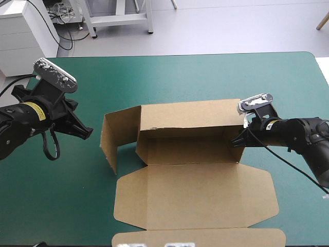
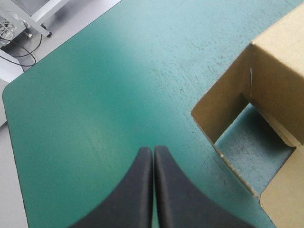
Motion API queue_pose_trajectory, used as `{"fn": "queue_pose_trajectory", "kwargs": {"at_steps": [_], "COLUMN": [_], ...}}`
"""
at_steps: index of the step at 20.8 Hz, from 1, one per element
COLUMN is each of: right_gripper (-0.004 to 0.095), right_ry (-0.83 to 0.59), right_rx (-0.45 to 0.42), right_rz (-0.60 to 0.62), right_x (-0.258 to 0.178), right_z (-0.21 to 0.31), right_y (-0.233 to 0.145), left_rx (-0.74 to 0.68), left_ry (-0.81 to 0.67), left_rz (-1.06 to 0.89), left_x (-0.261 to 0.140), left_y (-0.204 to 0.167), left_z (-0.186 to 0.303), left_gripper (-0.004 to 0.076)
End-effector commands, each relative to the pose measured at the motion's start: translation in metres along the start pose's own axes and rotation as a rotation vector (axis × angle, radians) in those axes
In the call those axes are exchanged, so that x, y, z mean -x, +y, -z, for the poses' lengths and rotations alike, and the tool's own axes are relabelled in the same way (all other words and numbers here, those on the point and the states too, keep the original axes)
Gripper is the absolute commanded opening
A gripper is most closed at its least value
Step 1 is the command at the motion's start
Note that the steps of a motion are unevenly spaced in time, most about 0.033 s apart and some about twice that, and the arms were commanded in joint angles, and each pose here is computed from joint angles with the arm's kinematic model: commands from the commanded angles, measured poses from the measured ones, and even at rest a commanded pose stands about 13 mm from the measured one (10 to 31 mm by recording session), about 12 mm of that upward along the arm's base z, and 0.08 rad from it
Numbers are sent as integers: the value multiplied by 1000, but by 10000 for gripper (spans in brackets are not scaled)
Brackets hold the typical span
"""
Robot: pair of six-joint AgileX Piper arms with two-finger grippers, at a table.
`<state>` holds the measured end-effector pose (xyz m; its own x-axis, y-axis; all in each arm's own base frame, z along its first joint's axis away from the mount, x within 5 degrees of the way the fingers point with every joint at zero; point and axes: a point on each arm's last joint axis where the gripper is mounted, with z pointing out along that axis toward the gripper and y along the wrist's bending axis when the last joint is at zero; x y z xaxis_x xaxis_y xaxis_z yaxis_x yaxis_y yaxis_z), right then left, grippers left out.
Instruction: Fold the box
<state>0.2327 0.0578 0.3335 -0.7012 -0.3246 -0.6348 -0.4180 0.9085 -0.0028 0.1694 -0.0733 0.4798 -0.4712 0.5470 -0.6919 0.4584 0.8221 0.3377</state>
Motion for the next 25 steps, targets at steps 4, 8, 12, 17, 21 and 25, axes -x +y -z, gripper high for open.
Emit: {"fn": "queue_pose_trajectory", "kwargs": {"at_steps": [4, 8, 12, 17, 21, 25], "right_gripper": [-18, -20, -20, 0, 328, 664], "right_ry": [23, 83, 140, 157, 145, 85], "right_rx": [-26, -26, -11, -5, -3, -15], "right_rz": [8, -23, -24, -32, -31, -19], "right_x": [15, 42, 77, 119, 138, 152], "right_z": [14, -10, -45, -84, -93, -77], "right_y": [-3, -14, -25, -40, -44, -45], "left_rx": [29, 29, 32, 29, 29, 28], "left_ry": [-127, -127, -154, -162, -162, -156], "left_rz": [20, 20, 27, 49, 49, 49], "left_x": [8, 8, 11, 11, 11, 11], "left_y": [5, 5, 6, 5, 5, 5], "left_z": [12, 12, 13, 13, 13, 13], "left_gripper": [-8, -8, -8, -8, -8, -8]}}
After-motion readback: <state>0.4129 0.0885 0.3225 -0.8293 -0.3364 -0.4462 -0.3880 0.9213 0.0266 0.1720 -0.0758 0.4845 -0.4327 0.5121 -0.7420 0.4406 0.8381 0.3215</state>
